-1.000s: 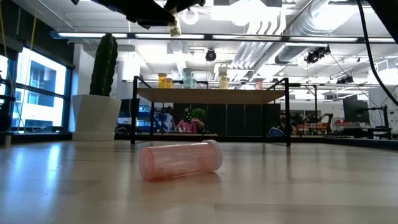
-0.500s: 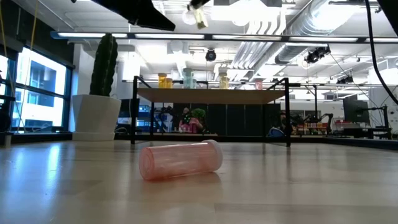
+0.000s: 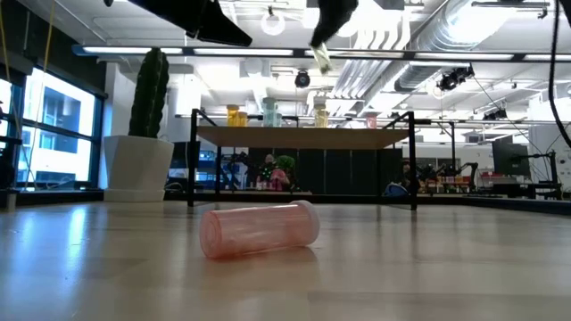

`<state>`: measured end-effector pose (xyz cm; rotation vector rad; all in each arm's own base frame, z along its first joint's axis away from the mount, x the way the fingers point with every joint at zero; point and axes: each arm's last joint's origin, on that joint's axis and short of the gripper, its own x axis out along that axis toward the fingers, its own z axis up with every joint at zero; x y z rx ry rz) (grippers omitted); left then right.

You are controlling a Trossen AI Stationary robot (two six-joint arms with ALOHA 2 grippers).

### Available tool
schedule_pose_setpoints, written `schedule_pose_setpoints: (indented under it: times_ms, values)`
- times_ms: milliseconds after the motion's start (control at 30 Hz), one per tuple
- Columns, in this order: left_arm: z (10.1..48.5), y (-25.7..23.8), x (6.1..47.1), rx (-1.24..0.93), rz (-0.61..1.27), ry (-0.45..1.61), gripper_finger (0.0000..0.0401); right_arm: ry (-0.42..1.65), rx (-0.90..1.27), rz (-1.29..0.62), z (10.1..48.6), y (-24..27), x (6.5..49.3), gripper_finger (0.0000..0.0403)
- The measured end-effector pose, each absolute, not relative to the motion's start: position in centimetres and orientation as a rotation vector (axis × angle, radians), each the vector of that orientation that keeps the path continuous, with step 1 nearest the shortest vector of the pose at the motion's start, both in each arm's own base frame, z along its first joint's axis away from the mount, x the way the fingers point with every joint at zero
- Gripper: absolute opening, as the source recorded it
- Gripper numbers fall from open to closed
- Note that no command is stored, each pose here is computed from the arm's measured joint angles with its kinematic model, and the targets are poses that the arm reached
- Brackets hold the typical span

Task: Pick and place medicine bottles onto shelf by color
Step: Put the yellow pill bottle on the shelf

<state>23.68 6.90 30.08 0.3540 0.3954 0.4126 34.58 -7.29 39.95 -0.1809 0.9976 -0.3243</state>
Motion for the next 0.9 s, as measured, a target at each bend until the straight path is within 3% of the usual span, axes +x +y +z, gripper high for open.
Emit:
schedule_pose_setpoints:
  times_ms: [500,900]
  values:
    - [30.1,7.0,23.7,0.354,0.418,0.394,0.0195,0.642,-0.087,-0.358,34.6,-8.8,29.4,0.0099]
    - [30.1,7.0,23.7,0.354,0.417,0.395,0.0195,0.592,0.000,-0.431,30.9,-10.5,29.9,0.0108]
